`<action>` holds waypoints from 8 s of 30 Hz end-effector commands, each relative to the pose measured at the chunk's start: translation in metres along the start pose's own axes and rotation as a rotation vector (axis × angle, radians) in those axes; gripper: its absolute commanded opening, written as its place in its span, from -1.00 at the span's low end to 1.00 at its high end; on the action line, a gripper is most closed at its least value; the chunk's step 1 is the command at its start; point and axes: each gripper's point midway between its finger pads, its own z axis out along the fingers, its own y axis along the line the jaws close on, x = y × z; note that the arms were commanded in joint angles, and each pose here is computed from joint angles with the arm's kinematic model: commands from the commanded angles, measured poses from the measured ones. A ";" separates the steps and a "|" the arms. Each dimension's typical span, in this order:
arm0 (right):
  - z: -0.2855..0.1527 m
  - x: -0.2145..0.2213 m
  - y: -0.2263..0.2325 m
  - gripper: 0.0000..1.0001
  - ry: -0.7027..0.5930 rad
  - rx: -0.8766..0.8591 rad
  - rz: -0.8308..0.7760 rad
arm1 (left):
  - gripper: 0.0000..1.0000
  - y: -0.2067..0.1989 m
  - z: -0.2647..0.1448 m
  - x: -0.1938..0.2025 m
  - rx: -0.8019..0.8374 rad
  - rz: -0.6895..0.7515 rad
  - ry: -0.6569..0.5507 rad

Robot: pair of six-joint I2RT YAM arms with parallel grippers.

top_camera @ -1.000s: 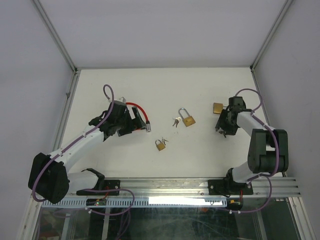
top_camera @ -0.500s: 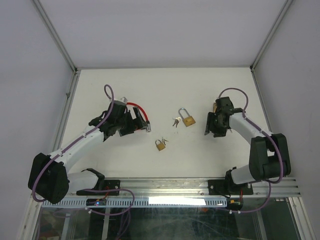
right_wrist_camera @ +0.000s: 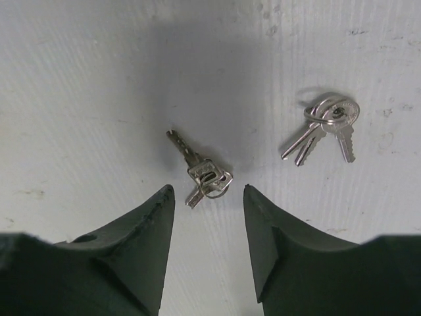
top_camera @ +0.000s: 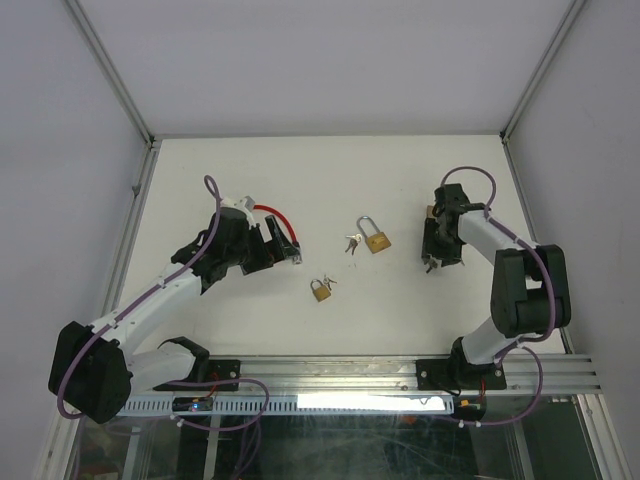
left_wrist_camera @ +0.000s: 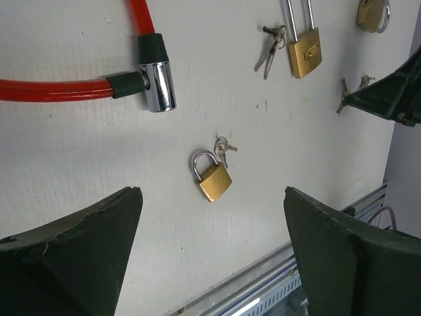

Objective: Unlock with the key

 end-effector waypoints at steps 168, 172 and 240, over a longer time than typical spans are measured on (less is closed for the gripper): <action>-0.340 -0.006 0.318 -0.49 -0.705 -1.666 -0.267 | -1.00 -0.175 -0.116 -0.103 0.955 -0.020 -0.528; -0.342 -0.006 0.317 -0.48 -0.711 -1.671 -0.260 | -1.00 -0.173 -0.116 -0.104 0.950 -0.022 -0.532; -0.147 -0.020 0.183 -1.00 -0.592 -0.656 0.024 | 0.28 0.022 0.097 -0.038 -0.473 0.249 0.246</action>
